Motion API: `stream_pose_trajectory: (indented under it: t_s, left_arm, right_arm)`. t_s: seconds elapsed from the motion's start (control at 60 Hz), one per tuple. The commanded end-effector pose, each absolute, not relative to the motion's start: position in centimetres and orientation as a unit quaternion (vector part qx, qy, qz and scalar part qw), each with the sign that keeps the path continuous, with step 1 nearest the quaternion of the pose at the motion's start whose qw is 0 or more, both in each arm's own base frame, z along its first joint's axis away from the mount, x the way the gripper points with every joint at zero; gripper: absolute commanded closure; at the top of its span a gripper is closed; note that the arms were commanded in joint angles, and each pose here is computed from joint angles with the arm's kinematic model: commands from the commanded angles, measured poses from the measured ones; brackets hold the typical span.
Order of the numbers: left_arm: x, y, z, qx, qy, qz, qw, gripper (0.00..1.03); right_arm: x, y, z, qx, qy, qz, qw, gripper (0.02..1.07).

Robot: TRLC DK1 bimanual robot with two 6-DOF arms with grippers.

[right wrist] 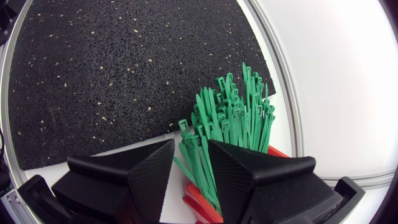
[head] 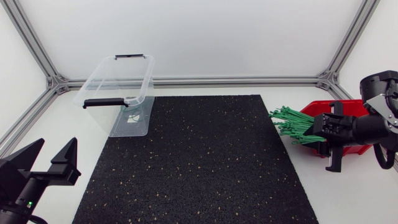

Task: Take a green cable tie from the red box, thread the tail through the head to close it, then place it in the transparent bin on the left.

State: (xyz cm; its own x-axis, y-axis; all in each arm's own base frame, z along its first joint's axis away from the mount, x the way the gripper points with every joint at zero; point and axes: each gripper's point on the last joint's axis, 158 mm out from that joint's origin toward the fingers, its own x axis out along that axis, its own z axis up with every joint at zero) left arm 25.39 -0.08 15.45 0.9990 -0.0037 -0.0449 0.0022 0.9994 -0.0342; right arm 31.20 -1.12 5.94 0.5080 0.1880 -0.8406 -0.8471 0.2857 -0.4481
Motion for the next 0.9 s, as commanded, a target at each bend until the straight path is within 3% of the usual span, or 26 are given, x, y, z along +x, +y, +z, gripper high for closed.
stream_pose_trajectory:
  t_s: [0.0, 0.217, 0.883]
  left_arm:
    - [25.4, -0.1, 13.1, -0.028, 0.051, -0.001, 0.998, 0.04]
    - [25.4, -0.1, 13.1, -0.028, 0.051, -0.001, 0.998, 0.04]
    - [25.4, -0.2, 13.1, -0.028, 0.051, -0.003, 0.998, 0.04]
  right_arm:
    - [30.6, -0.8, 4.5, -0.481, 0.351, 0.373, 0.711, 0.65]
    - [30.7, -0.7, 4.0, -0.486, 0.352, 0.373, 0.708, 0.78]
    - [30.9, -0.6, 5.0, -0.494, 0.34, 0.366, 0.711, 0.85]
